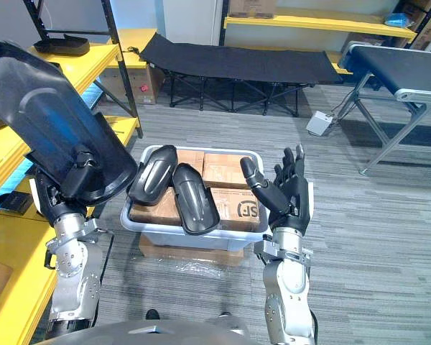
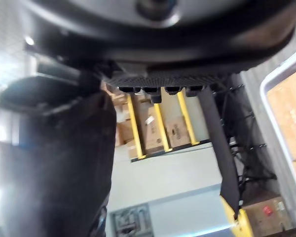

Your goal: Walk over and take three plastic housings, then place them on the shelf

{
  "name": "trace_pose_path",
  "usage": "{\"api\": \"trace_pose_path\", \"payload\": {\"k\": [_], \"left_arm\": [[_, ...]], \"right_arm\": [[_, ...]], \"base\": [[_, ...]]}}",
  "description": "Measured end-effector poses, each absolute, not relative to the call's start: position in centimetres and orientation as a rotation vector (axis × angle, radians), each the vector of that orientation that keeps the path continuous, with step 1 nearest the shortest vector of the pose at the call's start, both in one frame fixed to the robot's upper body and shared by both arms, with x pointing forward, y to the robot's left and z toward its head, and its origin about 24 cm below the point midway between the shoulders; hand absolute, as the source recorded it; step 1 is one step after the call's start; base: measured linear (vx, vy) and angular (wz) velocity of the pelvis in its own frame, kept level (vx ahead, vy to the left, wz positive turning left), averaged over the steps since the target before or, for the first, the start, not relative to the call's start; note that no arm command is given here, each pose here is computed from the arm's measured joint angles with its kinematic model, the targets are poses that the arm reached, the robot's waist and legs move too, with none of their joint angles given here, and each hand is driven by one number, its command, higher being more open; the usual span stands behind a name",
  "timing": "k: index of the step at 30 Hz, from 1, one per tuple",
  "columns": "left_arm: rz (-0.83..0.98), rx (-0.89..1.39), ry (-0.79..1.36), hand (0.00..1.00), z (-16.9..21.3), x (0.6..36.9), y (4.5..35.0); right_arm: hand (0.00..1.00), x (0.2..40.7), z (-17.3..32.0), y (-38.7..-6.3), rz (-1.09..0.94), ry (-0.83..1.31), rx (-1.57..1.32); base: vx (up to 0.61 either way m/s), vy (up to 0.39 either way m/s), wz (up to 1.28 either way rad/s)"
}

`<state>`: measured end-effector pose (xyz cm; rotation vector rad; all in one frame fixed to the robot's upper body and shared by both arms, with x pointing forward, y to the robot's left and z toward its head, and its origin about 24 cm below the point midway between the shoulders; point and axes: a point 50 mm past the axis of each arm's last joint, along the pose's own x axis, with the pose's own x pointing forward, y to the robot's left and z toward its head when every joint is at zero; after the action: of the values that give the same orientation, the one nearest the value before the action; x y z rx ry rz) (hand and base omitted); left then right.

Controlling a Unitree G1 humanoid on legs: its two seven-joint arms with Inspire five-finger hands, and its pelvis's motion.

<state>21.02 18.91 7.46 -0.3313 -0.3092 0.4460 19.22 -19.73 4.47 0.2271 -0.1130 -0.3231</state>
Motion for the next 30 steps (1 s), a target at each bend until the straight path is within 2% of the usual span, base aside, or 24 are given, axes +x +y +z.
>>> {"api": "trace_pose_path", "payload": {"k": [4,10,17,23,27,30], "left_arm": [[0.390,-0.394,-0.332,0.00,7.9,20.2,18.8],[0.432,-0.367,-0.363,0.00,8.5,19.1,20.0],[0.637,-0.214,-0.500,0.00,11.3,16.1,23.6],[0.861,-0.098,-0.469,0.00,10.8,12.0,27.0],[0.857,-0.078,-0.438,0.00,10.3,11.2,27.1],[0.750,-0.092,-0.436,0.00,10.3,12.1,26.1]], "right_arm": [[1.00,18.1,3.6,-20.6,-0.433,-0.062,0.153],[1.00,19.1,4.5,-20.6,-0.398,-0.108,0.137],[1.00,22.1,5.7,-19.0,-0.264,-0.156,0.108],[1.00,24.8,5.4,-16.0,-0.140,-0.112,0.117],[1.00,25.6,6.2,-15.1,-0.115,-0.128,0.120],[1.00,25.5,5.9,-15.3,-0.149,-0.103,0.113]], "base": [[0.00,0.000,0.00],[-0.01,-0.001,0.07],[-0.01,-0.018,0.50],[0.02,-0.027,0.40],[0.03,-0.003,0.38],[0.04,0.042,0.69]]}}
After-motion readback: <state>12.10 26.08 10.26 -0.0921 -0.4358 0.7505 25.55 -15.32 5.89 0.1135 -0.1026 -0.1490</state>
